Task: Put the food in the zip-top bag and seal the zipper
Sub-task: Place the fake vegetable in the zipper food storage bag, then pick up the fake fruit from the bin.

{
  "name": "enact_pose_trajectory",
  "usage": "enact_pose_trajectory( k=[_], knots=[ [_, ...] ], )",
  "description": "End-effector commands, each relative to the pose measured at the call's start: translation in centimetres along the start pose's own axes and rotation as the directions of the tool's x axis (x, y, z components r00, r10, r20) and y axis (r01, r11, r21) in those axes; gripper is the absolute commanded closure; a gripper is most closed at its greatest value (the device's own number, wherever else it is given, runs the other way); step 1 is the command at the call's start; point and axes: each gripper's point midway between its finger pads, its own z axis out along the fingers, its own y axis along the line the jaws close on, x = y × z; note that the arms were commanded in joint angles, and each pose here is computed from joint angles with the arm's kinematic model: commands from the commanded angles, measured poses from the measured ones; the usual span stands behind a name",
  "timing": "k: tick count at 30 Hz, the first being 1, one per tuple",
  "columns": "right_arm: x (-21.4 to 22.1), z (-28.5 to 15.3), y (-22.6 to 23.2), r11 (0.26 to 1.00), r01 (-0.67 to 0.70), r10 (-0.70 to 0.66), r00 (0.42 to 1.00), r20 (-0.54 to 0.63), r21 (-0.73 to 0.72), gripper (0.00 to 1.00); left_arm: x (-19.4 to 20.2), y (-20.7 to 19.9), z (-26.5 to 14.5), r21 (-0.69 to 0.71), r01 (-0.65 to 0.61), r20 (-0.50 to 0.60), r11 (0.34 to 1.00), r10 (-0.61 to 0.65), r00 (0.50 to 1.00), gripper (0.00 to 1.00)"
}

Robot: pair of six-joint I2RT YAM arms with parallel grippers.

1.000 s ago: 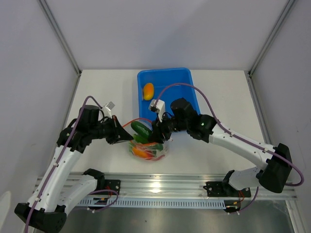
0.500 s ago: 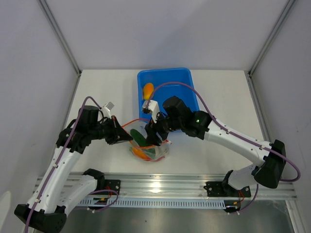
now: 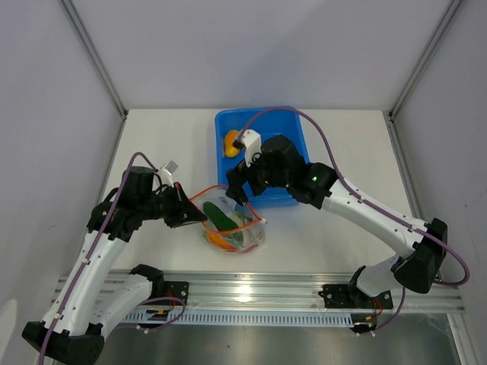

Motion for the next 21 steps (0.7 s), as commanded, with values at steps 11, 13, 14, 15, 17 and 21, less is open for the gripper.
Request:
enact_pose_trajectory(
  k=[11,13,14,15,17,21],
  knots=[
    [-11.7,1.5,-12.3,0.892,-0.37,0.266,0.894,0.36,0.258,0.01,0.2,-0.2,-0.4,0.023,-0.022,0.017,0.999,0.022,1.0,0.99],
    [-11.1,2.9,-15.2,0.832,-0.495,0.388,0.842,0.376,0.249,0.01,0.2,-0.1,-0.5,0.02,-0.024,0.019,1.0,0.024,1.0,0.99],
    [-11.7,3.2,-15.4,0.828,-0.519,0.421,0.825,0.378,0.212,0.01,0.2,-0.1,-0.5,0.02,-0.022,0.019,1.0,0.022,1.0,0.99],
    [-11.5,3.5,-17.0,0.808,-0.551,0.45,0.806,0.384,0.21,0.02,0.3,-0.1,-0.5,0.021,-0.02,0.017,1.0,0.02,1.0,0.99],
    [-10.4,5.6,-18.4,0.774,-0.605,0.516,0.775,0.366,0.188,0.05,0.4,-0.1,-0.5,0.021,-0.019,0.018,1.0,0.019,1.0,0.99],
    [-8.4,8.2,-22.2,0.698,-0.689,0.598,0.711,0.37,0.195,0.12,0.5,0.4,-0.5,0.003,-0.024,0.018,1.0,0.024,1.0,1.0]
  ],
)
